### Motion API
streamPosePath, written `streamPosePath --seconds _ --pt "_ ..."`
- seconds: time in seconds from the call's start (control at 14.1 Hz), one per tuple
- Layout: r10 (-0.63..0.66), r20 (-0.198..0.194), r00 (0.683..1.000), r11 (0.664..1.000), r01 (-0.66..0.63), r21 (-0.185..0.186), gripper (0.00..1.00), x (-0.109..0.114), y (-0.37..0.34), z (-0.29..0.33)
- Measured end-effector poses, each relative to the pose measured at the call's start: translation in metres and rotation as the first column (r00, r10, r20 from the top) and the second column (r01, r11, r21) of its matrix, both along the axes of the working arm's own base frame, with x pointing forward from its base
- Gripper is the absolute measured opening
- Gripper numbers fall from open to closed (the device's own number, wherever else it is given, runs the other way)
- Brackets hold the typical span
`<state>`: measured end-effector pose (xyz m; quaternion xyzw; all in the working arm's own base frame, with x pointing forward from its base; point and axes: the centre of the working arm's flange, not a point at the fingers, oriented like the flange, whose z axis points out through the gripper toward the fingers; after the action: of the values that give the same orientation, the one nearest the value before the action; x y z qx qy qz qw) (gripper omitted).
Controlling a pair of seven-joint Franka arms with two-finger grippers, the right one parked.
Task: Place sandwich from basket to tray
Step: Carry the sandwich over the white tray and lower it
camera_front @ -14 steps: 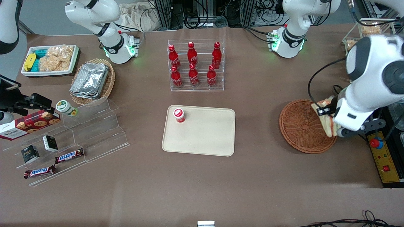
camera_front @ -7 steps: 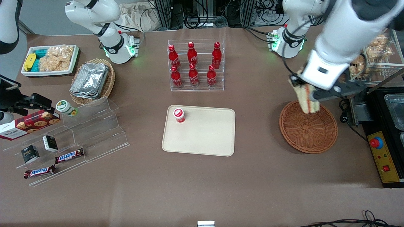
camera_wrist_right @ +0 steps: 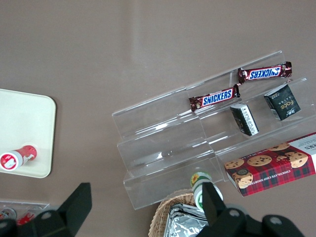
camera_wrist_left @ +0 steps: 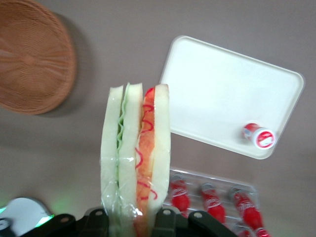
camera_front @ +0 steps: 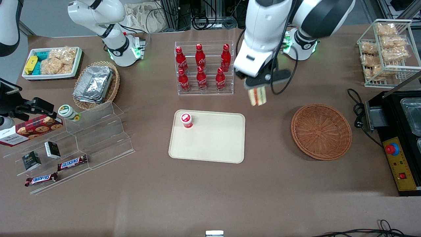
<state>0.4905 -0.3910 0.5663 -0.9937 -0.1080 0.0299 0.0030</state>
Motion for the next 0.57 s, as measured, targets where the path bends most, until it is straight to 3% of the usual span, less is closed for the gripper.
streamPosePath --seconds 0.28,0.57 --pt "0.031 -0.086 0.996 0.995 -0.038 -0.088 0.29 0.06 -0.02 -0.128" --pt "0.05 -0.128 0.99 0.989 -0.067 -0.134 0.29 0.088 -0.03 -0.24"
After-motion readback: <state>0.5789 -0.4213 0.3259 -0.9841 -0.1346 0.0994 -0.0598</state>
